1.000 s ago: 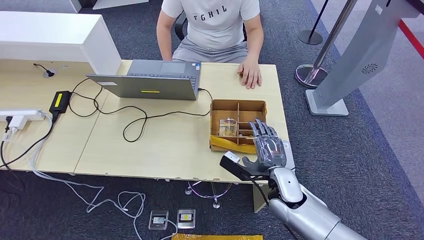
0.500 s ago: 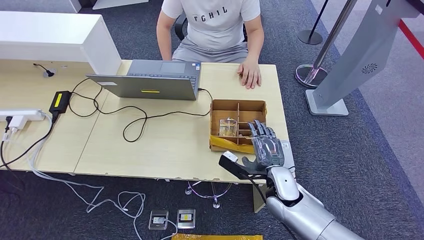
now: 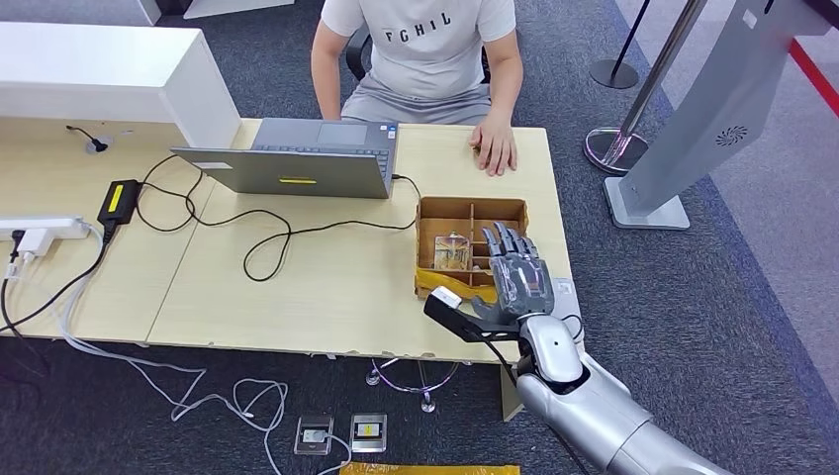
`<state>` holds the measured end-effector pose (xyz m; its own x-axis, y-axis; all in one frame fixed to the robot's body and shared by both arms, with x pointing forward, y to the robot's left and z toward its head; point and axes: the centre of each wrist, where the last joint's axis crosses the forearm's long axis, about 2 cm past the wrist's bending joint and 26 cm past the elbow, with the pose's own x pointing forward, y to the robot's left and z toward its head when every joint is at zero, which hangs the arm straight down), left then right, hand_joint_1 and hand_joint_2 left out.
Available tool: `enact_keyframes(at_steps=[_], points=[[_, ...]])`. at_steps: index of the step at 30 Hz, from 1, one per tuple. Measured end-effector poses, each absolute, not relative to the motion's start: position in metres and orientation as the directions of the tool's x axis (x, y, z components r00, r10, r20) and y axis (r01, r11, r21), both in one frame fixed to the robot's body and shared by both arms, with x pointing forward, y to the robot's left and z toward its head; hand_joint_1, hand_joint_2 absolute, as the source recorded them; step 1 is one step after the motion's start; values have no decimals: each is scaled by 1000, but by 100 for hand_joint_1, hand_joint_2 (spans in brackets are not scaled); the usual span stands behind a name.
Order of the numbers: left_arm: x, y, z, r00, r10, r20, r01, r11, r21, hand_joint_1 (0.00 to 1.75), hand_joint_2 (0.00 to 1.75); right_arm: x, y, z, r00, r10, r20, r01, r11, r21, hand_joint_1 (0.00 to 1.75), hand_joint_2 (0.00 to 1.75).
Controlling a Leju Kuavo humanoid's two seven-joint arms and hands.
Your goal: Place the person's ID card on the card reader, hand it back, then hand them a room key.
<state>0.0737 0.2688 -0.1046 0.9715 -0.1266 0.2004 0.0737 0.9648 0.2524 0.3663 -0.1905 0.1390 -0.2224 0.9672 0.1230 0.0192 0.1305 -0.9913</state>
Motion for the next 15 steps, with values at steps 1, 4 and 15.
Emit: enact_keyframes(at_steps=[1, 4, 15], points=[[74, 269, -105, 972, -126, 199, 73, 965, 252, 0, 0, 367, -189, 140, -222, 967, 124, 20, 131, -991, 0, 175], [74, 268, -105, 973, -124, 193, 73, 965, 251, 0, 0, 368, -188, 140, -219, 968, 124, 18, 131, -991, 0, 175], [74, 269, -105, 974, -123, 192, 71, 964, 255, 0, 0, 372, -188, 136, -188, 974, 124, 4, 127, -992, 0, 175]])
